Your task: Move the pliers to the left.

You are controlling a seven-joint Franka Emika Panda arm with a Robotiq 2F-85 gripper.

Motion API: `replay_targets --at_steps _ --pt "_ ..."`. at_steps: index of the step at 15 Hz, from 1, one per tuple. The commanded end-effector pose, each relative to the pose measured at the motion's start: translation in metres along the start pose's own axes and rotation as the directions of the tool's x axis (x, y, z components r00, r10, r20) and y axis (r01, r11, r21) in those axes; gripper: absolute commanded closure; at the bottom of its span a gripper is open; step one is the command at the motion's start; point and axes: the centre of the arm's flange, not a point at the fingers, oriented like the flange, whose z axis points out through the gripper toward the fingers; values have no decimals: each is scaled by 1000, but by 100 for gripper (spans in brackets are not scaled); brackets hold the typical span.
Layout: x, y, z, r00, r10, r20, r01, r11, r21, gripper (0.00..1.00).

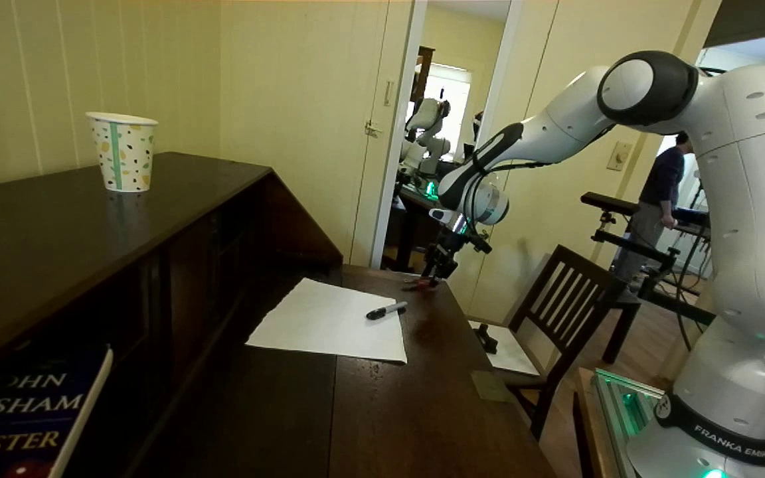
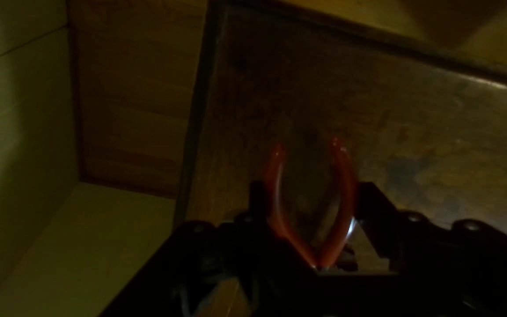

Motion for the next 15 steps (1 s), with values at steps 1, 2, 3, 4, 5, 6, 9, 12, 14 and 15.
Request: replay_targets --at_steps 1,2,3,4,5,6,9,12,14,15 --pt "22 -12 -37 996 0 -89 3 1000 28 70" --pt "28 -13 -44 994 2 -110 3 999 40 70" --pt "33 -14 -49 992 0 -125 7 998 55 70" --pt "38 -16 -53 991 -2 -137 12 997 76 70" --pt "44 -22 -52 990 -14 -141 27 995 95 70" --pt "51 -28 -51 989 -33 -142 49 993 111 70" --pt "81 -55 -40 982 -122 -141 144 977 159 70" --pt "121 -87 -26 963 -230 -142 254 949 185 70" --pt "149 -114 -18 941 -301 -153 329 919 216 70" --pt "161 -127 -16 929 -333 -159 363 903 229 70"
